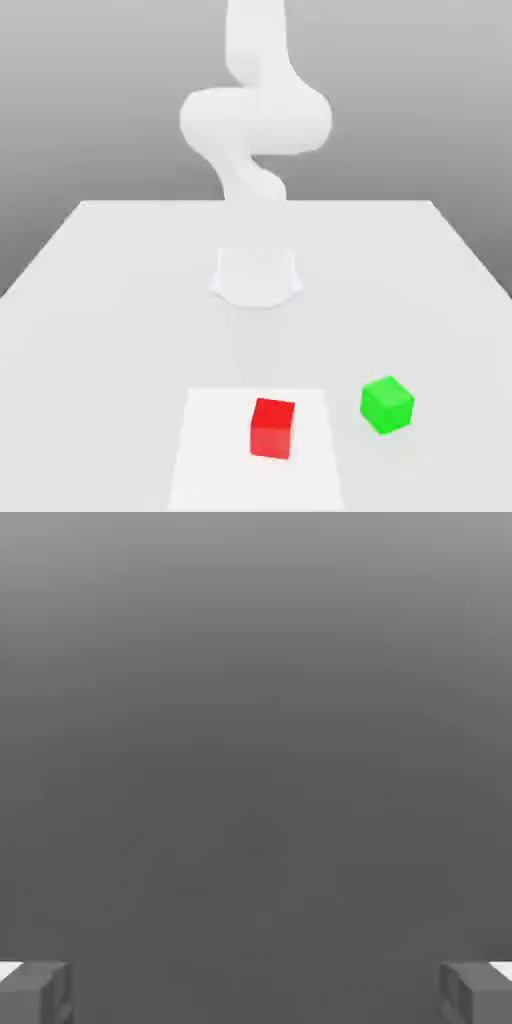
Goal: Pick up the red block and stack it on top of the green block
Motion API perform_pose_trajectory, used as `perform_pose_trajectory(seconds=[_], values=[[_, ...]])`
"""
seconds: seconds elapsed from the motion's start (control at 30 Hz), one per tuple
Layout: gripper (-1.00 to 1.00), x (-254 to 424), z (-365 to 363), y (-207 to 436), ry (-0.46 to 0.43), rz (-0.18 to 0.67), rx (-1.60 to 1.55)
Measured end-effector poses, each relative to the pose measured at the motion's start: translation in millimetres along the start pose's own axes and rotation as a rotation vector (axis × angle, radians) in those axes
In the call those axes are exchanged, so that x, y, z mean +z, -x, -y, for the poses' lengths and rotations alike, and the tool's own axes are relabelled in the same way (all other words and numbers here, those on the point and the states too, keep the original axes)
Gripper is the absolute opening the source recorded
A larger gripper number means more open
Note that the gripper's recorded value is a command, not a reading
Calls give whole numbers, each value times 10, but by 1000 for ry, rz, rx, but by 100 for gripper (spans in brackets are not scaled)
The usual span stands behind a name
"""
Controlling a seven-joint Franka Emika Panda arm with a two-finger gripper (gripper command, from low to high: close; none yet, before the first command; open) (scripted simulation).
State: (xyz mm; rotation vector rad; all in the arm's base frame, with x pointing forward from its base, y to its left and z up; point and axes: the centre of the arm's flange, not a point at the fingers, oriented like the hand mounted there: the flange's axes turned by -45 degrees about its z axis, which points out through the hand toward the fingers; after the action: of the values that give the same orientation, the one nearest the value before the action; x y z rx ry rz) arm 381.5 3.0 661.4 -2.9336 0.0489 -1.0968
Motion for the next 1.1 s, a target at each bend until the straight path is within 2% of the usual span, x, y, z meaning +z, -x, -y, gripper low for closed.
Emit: perform_pose_trajectory(seconds=[0.33, 0.67, 0.87, 0.9, 1.1], values=[[0, 2179, 74, 937, 28, 347, 74], [0, 3488, 106, 2641, 71, 682, 141], [0, 3968, 92, 3154, 76, 712, 148], [-100, 4021, 90, 3209, 77, 712, 148], [-100, 4047, 90, 3236, 77, 711, 148]])
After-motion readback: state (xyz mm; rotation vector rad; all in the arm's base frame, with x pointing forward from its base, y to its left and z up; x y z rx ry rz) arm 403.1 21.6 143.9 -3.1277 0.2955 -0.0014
